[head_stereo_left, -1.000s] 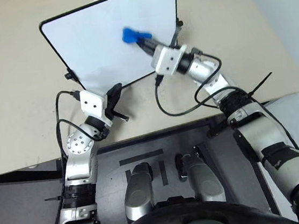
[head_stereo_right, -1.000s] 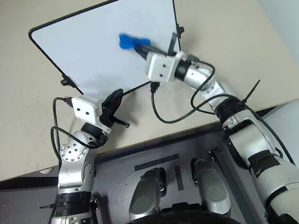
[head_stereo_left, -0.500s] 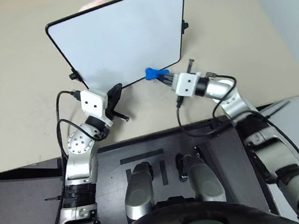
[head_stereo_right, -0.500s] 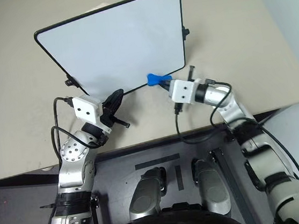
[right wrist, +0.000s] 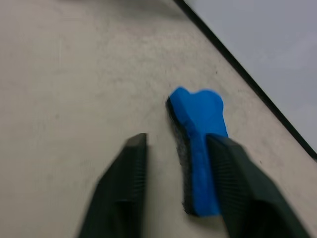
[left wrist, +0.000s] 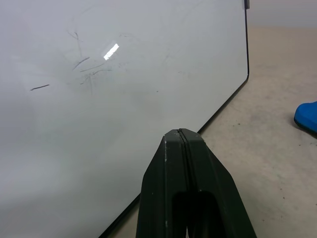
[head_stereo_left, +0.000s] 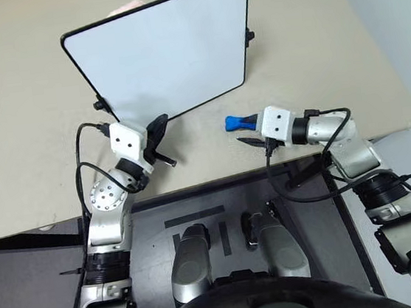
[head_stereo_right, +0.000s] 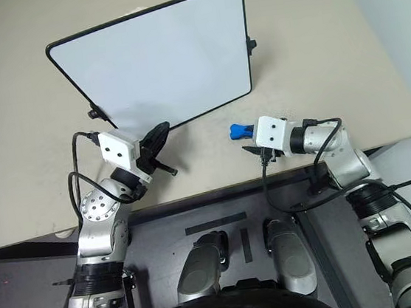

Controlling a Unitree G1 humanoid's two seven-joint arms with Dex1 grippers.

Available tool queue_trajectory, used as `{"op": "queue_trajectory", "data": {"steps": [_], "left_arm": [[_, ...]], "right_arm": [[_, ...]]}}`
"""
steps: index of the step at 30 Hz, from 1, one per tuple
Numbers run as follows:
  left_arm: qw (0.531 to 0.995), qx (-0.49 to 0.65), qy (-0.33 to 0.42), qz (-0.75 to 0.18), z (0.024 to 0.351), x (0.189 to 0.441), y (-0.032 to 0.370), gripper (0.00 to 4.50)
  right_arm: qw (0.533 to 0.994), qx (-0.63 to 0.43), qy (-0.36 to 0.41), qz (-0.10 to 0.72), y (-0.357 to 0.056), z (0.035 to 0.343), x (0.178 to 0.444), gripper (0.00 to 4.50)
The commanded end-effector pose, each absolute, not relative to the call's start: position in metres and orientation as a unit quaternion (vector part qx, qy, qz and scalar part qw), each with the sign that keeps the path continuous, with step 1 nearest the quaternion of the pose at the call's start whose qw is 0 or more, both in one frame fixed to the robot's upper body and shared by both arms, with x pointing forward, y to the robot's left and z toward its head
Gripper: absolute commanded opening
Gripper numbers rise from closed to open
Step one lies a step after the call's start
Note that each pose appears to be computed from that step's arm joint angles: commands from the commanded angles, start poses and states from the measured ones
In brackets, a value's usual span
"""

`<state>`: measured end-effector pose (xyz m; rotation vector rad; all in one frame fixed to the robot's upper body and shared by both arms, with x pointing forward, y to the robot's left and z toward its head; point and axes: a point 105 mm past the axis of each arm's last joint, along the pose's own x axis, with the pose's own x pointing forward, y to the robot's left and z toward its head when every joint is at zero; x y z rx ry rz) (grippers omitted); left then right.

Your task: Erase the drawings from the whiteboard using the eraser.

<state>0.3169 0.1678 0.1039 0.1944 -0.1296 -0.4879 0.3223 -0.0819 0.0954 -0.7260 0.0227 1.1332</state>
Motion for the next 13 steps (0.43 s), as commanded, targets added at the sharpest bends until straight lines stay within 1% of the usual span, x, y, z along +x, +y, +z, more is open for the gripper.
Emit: {"op": "queue_trajectory", "data": {"steps": [1,7,10,13], "left_arm": [[0.963,0.105,-0.079,-0.237,0.116,0.317,0.173,0.00],[0.961,0.116,-0.068,-0.243,0.115,0.314,0.181,0.00],[0.960,0.120,-0.066,-0.245,0.117,0.318,0.184,0.00],[0.955,0.121,-0.068,-0.263,0.119,0.322,0.176,0.00]], "right_arm": [[0.800,-0.334,-0.046,0.497,-0.088,0.131,0.325,2.42],[0.838,-0.276,-0.084,0.463,-0.104,0.156,0.321,2.42],[0.849,-0.265,-0.088,0.448,-0.109,0.160,0.317,2.42],[0.852,-0.269,-0.085,0.442,-0.111,0.158,0.315,2.42]]}}
